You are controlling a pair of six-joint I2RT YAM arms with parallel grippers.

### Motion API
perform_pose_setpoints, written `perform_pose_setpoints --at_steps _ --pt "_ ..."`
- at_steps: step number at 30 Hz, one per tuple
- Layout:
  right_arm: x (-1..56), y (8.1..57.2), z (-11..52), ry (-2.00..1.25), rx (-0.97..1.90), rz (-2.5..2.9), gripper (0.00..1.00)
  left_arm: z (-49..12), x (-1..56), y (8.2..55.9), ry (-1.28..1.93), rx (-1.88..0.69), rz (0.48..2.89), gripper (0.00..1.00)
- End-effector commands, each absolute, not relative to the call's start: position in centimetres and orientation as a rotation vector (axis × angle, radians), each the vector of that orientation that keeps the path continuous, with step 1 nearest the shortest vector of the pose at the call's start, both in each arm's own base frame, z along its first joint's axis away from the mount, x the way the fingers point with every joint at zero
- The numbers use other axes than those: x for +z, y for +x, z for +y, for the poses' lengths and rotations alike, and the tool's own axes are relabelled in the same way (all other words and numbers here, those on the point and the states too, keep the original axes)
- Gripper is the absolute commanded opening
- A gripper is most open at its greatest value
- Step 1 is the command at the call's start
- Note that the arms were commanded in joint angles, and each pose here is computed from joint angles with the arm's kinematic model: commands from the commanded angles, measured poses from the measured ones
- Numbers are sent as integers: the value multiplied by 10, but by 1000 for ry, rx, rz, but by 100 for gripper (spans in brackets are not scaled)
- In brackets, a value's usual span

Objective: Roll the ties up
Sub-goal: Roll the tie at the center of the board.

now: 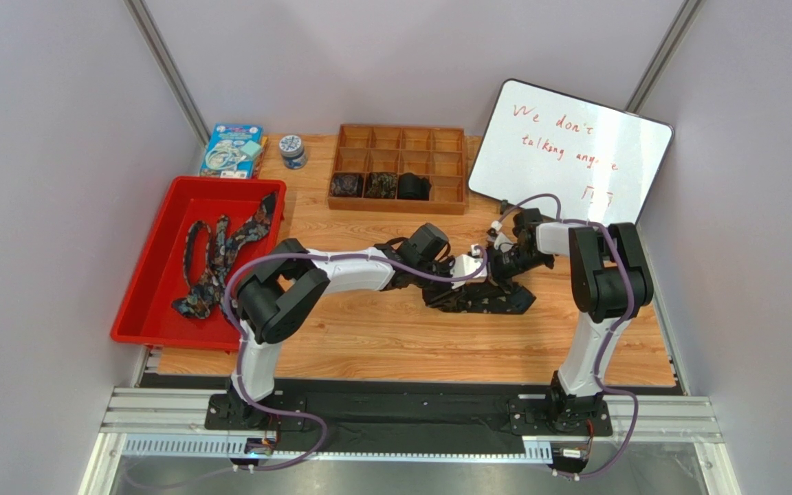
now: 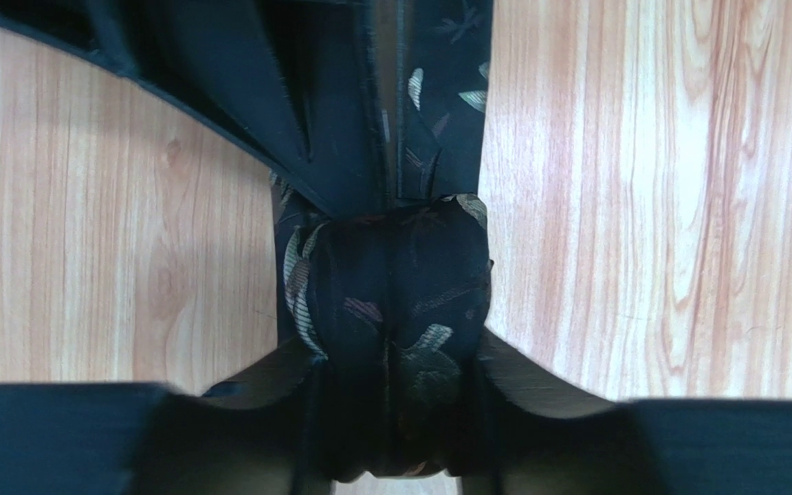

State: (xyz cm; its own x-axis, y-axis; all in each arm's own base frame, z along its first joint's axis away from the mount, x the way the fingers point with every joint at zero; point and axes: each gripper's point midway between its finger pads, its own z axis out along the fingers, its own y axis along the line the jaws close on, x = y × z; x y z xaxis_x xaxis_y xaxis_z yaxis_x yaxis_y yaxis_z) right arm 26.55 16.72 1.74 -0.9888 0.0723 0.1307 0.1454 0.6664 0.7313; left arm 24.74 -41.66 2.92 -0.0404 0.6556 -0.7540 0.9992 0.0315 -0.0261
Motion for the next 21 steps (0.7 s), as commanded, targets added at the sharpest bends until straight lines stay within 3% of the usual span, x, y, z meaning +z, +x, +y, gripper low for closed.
perform_pose_setpoints --at_steps 1,3,6,7,9,12,18,21 --pt "-20 273 148 -124 -1014 -2939 0 -416 19 244 1766 -758 1712 31" --pt "-17 274 150 -126 -1032 -2928 0 -412 15 243 1776 -741 1741 20" --pt "-3 274 153 -116 -1091 -2878 2 -403 9 244 1797 -700 1780 16" --pt "3 276 152 -122 -1112 -2867 10 -401 7 243 1806 -689 1787 16" --pt "25 281 149 -139 -1185 -2857 18 -394 3 242 1818 -665 1812 15" --pt "53 283 143 -109 -1255 -2855 46 -389 0 241 1824 -654 1836 14" --pt "84 264 153 -43 -1377 -2781 63 -388 -4 241 1827 -645 1847 15" --pt "82 258 165 -28 -1412 -2745 62 -389 -5 242 1827 -646 1846 16"
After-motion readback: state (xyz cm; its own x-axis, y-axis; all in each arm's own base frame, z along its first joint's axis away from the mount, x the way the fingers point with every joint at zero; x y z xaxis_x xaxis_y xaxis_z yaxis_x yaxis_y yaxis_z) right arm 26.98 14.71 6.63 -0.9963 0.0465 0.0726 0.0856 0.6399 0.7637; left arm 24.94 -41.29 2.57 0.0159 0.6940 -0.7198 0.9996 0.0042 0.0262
